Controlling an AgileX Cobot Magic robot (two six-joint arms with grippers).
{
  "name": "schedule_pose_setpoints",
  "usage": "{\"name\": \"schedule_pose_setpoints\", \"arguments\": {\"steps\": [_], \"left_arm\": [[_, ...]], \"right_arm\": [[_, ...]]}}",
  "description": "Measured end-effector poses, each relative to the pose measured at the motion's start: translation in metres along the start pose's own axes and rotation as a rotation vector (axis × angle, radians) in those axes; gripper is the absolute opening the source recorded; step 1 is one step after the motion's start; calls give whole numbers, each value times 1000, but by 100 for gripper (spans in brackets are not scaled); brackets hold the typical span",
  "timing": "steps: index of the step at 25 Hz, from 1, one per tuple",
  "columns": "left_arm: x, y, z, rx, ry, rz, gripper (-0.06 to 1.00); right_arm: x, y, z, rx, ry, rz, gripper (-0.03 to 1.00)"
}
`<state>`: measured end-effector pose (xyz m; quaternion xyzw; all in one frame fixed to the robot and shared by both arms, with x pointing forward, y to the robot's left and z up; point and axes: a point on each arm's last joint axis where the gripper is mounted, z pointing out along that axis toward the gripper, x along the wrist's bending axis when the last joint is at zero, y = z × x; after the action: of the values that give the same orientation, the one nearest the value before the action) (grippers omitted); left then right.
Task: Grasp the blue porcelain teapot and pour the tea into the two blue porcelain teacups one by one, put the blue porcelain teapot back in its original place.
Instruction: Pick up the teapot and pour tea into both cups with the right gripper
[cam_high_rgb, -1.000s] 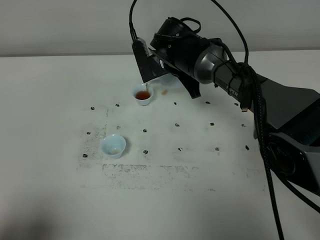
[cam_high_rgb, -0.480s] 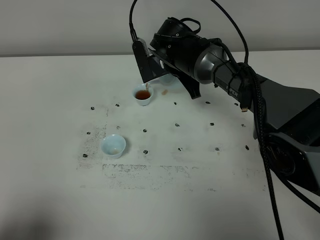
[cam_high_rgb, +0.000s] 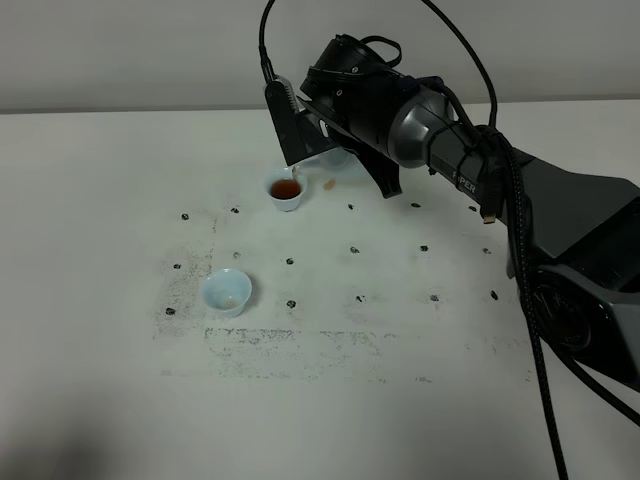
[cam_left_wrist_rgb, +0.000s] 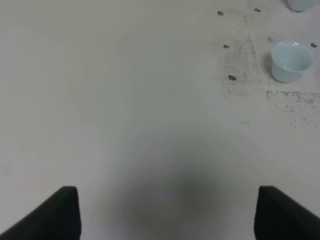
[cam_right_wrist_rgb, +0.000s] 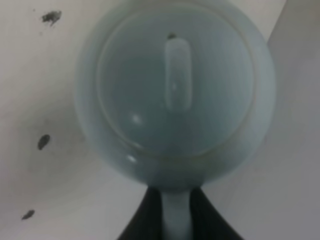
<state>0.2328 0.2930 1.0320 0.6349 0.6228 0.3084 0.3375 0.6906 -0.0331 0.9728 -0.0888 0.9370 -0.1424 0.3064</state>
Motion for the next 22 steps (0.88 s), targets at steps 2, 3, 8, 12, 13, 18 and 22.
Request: {"name": "schedule_pose_setpoints", "arguments": {"steps": [2,3,8,12,13,18,22], "left_arm": [[0,0,0,0,0,0,68],[0,0,0,0,0,0,68],[0,0,0,0,0,0,68],[0,0,0,0,0,1,68],[0,0,0,0,0,1,68],[0,0,0,0,0,1,68],[0,0,0,0,0,2,68]], "right_arm": [[0,0,0,0,0,0,4],[0,0,0,0,0,0,4],[0,0,0,0,0,0,4],[1,1,0,-8,9,17,4],[1,1,0,-15,15,31,4],[4,6,0,-61,53,114,4],[6,3,3,-94,93,174,4]]}}
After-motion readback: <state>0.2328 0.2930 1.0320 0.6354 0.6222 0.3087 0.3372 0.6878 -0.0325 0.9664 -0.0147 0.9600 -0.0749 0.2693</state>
